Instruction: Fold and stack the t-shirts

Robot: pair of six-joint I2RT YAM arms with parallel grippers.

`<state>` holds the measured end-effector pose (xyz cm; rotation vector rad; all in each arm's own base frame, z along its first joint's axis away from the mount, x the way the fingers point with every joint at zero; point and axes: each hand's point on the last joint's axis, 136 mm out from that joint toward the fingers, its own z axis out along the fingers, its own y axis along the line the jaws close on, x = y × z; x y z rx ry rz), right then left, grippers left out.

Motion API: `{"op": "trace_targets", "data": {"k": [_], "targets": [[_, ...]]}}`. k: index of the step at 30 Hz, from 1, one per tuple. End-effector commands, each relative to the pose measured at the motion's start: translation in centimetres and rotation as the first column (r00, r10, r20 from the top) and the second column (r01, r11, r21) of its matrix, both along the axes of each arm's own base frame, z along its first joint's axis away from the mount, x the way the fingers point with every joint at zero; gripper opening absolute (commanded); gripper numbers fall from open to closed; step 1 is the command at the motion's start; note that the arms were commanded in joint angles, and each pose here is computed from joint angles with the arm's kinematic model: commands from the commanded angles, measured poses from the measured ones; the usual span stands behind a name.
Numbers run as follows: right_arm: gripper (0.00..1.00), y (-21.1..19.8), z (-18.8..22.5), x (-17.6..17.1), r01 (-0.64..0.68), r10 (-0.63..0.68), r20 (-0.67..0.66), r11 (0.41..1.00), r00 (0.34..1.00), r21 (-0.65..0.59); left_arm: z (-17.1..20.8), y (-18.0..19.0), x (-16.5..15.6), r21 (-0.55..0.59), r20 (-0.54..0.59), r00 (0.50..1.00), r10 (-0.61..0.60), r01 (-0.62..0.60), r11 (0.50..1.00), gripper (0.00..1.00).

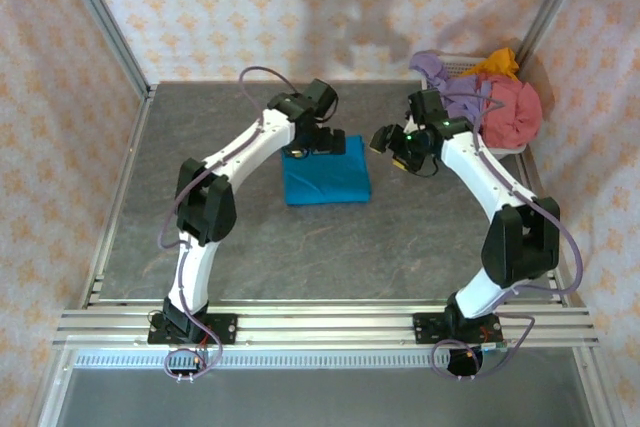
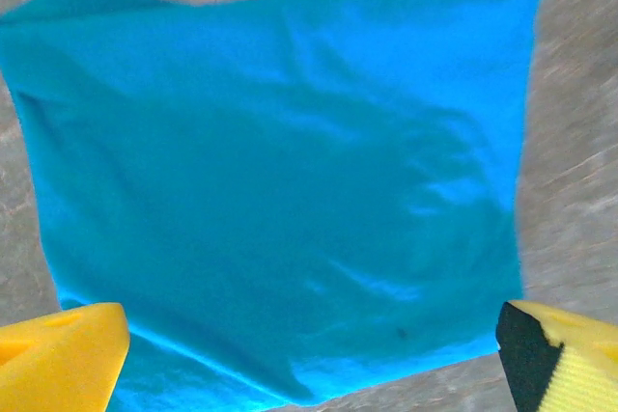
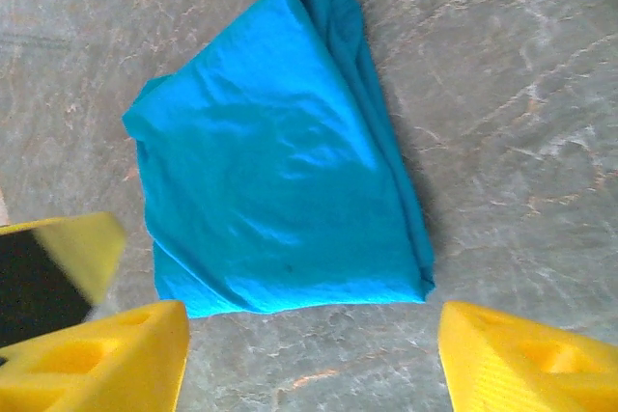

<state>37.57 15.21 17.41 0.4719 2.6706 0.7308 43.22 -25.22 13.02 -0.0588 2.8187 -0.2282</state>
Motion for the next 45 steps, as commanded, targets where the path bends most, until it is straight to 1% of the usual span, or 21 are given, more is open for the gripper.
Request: {"op": "trace_targets", "data": {"k": [1, 4, 7, 10, 12, 15, 19, 22, 25, 27, 29, 33, 35, 37, 39, 45], "targets": [[0.76, -2.0, 0.3, -1.6, -0.008, 0.009, 0.012, 0.997, 1.0, -0.079, -3.0, 1.9, -1.8, 0.206, -0.088, 0.996, -0.018, 0.036, 0.978, 1.0], [0.86, -2.9, 0.8, -2.1, 0.006, -0.003, 0.037, 0.996, 0.999, -0.092, -4.9, 2.0, -2.6, 0.243, -0.123, 0.992, -0.023, 0.053, 0.969, 0.99], [0.94, -3.6, 1.1, -2.4, 0.02, -0.016, 0.046, 0.996, 0.999, -0.087, -7.2, 1.5, -3.1, 0.222, -0.16, 0.987, -0.024, 0.06, 0.973, 0.99], [0.98, -4.0, 1.1, -2.7, 0.023, -0.02, 0.043, 0.996, 0.999, -0.089, -8.9, 1.3, -3.6, 0.222, -0.195, 0.98, -0.031, 0.075, 0.972, 0.99], [1.0, -4.1, 1.1, -2.8, 0.024, -0.02, 0.041, 0.995, 0.999, -0.092, -9.6, 2.0, -3.9, 0.266, -0.209, 0.977, -0.033, 0.09, 0.96, 0.99], [0.99, -3.9, 1.0, -2.9, 0.018, -0.016, 0.034, 0.996, 0.999, -0.084, -10.4, 3.7, -4.4, 0.346, -0.244, 0.969, -0.044, 0.129, 0.929, 1.0], [0.99, -3.8, 1.3, -2.7, 0.022, -0.019, 0.04, 0.997, 0.999, -0.072, -10.3, 7.6, -4.1, 0.447, -0.271, 0.962, -0.032, 0.155, 0.881, 1.0], [0.99, -3.7, 1.5, -2.7, 0.021, -0.018, 0.044, 0.997, 0.999, -0.069, -9.2, 10.7, -3.4, 0.461, -0.257, 0.966, -0.004, 0.126, 0.879, 1.0], [0.99, -3.8, 1.6, -2.7, 0.019, -0.016, 0.043, 0.997, 0.999, -0.072, -7.5, 12.8, -2.8, 0.452, -0.234, 0.972, 0.006, 0.103, 0.886, 1.0], [0.99, -3.8, 1.7, -2.9, 0.018, -0.015, 0.042, 0.997, 0.999, -0.074, -6.0, 13.2, -2.4, 0.451, -0.206, 0.979, -0.004, 0.098, 0.887, 1.0], [0.99, -3.9, 1.6, -3.0, 0.019, -0.016, 0.042, 0.997, 0.999, -0.076, -4.8, 12.7, -2.2, 0.424, -0.181, 0.983, -0.016, 0.093, 0.901, 1.0], [0.99, -3.9, 1.4, -3.1, 0.019, -0.016, 0.036, 0.997, 0.999, -0.078, -3.0, 10.7, -1.7, 0.301, -0.101, 0.995, 0.011, 0.02, 0.954, 1.0], [0.99, -3.9, 1.4, -3.1, 0.018, -0.016, 0.036, 0.997, 0.999, -0.077, -2.7, 9.9, -1.3, 0.245, -0.067, 0.997, 0.034, -0.017, 0.969, 1.0], [0.99, -3.9, 1.6, -3.2, 0.017, -0.014, 0.037, 0.997, 0.999, -0.076, -2.8, 9.4, -0.9, 0.206, -0.055, 0.996, 0.068, -0.055, 0.977, 1.0], [0.99, -3.9, 1.8, -3.2, 0.012, -0.009, 0.038, 0.997, 0.999, -0.081, -3.4, 8.9, -0.7, 0.176, -0.072, 0.992, 0.101, -0.087, 0.981, 1.0], [0.99, -4.2, 2.1, -3.4, 0.013, -0.009, 0.04, 0.995, 0.999, -0.095, -6.6, 7.9, 0.2, 0.142, -0.107, 0.981, 0.163, -0.147, 0.979, 1.0]]}}
